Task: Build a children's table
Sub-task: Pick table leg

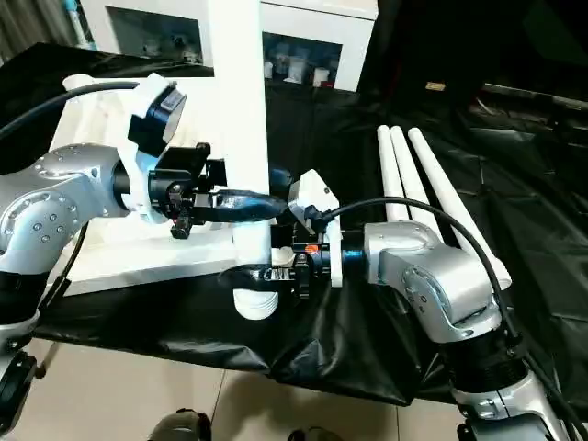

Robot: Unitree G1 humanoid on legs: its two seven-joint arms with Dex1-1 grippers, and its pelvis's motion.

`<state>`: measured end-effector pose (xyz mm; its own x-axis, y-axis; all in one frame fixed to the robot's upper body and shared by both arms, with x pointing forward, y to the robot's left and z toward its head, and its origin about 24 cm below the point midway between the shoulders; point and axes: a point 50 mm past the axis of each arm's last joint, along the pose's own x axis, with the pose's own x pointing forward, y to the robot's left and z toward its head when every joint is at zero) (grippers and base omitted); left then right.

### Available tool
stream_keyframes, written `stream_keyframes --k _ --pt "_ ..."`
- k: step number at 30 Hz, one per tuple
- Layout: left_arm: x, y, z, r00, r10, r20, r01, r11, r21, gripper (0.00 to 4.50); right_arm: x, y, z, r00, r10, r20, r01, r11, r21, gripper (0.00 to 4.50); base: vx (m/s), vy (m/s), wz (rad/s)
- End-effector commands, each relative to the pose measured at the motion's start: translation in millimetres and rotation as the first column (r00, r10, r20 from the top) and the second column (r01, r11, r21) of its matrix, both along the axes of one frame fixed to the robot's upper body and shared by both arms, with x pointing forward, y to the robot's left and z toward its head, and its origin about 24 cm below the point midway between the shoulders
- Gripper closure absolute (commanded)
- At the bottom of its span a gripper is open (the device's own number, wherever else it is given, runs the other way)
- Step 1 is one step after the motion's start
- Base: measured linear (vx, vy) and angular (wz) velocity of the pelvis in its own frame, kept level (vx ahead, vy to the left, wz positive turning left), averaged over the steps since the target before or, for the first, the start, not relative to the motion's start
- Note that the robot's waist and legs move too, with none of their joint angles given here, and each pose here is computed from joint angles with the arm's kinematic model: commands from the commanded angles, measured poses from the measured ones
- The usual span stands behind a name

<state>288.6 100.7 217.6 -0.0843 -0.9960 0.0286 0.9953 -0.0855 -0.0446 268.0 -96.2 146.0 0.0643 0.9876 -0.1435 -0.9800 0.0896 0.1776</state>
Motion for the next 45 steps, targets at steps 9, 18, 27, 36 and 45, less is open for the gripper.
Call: stream_keyframes --k 9,18,27,36,45 --pt "-0.6 -3.6 6.0 0.999 -0.03 0.026 0.03 1.0 0.007 2.69 -2.1 -2.0 -2.0 1.0 0.01 0.008 -0.01 1.0 -0.029 2.0 0.0 0.0 0.0" --pt "-0.7 -4.4 9.7 0.999 -0.036 0.027 0.036 0.999 -0.011 2.69 -4.0 -1.1 -7.7 1.0 0.016 0.015 -0.015 0.998 -0.059 2.41 0.0 0.0 0.0" --pt "0.0 -4.3 11.1 0.999 -0.038 0.03 0.038 0.999 -0.015 2.7 -2.0 -0.6 -9.0 0.999 -0.006 0.036 0.009 0.997 -0.071 1.82 0.0 0.0 0.0" --pt "-1.5 -4.4 10.6 0.998 -0.056 0.027 0.057 0.998 -0.009 2.7 -0.2 0.1 -6.2 0.999 -0.017 0.033 0.018 0.999 -0.038 1.82 0.0 0.0 0.0" --pt "-2.3 -5.2 9.3 0.997 -0.068 0.025 0.068 0.998 -0.002 2.7 0.7 0.0 -1.4 0.999 -0.016 0.033 0.016 1.0 -0.009 1.82 0.0 0.0 0.0"
